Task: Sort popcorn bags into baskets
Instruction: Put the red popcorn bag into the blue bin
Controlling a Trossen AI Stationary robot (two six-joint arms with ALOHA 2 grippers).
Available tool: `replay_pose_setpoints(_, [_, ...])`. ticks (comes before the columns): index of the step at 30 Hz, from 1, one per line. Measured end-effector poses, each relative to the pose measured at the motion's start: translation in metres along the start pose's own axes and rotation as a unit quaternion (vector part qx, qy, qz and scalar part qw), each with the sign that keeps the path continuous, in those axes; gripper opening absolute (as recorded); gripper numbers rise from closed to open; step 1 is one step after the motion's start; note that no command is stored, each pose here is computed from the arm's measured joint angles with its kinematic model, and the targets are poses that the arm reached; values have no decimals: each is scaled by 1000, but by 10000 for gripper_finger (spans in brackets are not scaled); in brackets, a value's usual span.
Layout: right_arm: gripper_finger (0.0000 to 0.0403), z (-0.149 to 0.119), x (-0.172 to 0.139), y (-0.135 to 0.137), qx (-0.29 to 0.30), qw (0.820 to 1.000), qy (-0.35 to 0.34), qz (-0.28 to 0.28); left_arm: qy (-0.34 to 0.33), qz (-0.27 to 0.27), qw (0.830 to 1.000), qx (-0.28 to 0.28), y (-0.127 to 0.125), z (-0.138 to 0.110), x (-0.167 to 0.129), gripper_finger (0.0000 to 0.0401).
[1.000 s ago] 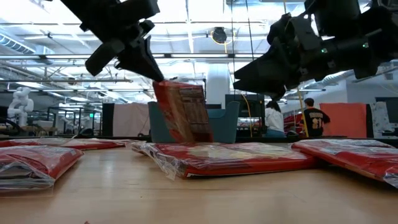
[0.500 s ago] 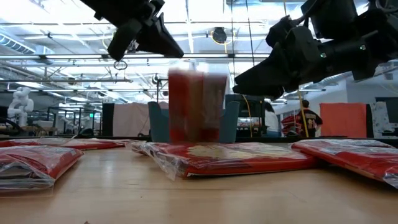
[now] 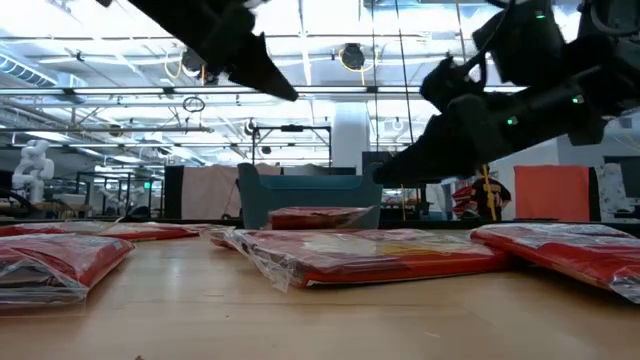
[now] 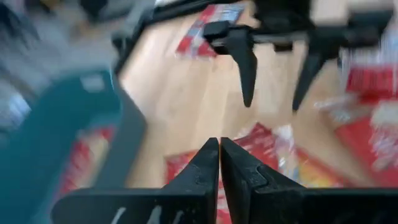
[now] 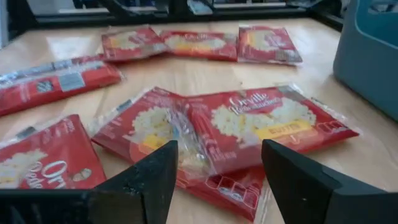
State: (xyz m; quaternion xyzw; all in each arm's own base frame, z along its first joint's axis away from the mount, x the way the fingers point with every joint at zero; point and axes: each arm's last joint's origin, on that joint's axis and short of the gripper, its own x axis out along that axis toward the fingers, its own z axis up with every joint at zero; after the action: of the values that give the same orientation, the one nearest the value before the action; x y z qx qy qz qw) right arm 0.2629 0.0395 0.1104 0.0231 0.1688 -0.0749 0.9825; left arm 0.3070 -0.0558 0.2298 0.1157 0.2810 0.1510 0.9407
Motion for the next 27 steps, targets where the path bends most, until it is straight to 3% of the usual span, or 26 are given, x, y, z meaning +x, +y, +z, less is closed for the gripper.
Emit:
replay_pose_setpoints(3, [219,1,9,7,-55,998,33,4,28,-17,993,-114,8,-11,7,32])
replay_pose_setpoints(9, [215,2,24,20,-227,970,83,-2,80,-34,972,-216,10,-46,14,75])
replay_pose_setpoints(18, [215,1,22,21,-400,909,102,-51,73,-20,957,-279,14,-75,20,156])
replay_pose_setpoints(27, [214,3,25,7,-528,834,134,-91,79,16,946,-314,34,-92,28,149])
